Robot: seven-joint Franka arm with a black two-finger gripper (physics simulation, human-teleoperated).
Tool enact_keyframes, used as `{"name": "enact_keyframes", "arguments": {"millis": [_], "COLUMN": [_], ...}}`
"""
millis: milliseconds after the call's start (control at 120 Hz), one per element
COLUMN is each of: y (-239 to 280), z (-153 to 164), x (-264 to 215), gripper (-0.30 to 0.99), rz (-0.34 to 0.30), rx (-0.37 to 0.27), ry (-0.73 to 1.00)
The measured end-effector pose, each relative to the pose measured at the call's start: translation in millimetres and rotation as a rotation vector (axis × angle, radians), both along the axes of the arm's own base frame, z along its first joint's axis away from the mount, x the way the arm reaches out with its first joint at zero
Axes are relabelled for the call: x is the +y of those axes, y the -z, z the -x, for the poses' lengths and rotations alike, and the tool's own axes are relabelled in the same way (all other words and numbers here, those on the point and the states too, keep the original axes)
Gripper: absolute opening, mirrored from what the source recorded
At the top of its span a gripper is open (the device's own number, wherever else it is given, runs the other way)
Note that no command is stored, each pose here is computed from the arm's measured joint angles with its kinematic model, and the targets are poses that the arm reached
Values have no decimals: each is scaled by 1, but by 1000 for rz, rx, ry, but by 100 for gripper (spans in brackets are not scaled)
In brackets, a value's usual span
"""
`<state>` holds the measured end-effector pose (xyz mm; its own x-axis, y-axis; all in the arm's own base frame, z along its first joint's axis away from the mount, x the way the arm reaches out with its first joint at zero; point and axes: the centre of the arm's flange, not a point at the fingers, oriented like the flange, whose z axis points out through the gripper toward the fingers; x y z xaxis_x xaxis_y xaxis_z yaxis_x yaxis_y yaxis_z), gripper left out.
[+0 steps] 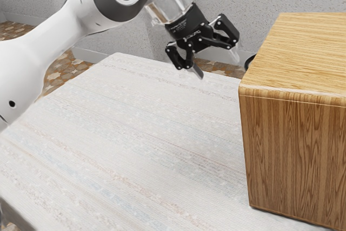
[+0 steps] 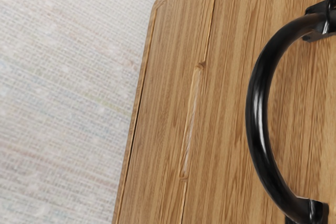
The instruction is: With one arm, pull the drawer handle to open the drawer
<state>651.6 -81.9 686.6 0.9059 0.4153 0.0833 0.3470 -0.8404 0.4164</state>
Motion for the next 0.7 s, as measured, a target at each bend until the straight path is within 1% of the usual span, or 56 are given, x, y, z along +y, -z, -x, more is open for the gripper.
{"name": "enact_keyframes", "arguments": {"millis": [175, 308, 500, 700], "y": [-15, 0, 25, 32], "z": [-3, -18, -36, -41], "x": [-2, -8, -11, -4], "gripper": [69, 69, 69, 69], "rz": [16, 32, 40, 37], "rx": [-70, -94, -94, -95], "ry": [-15, -22, -35, -51]}}
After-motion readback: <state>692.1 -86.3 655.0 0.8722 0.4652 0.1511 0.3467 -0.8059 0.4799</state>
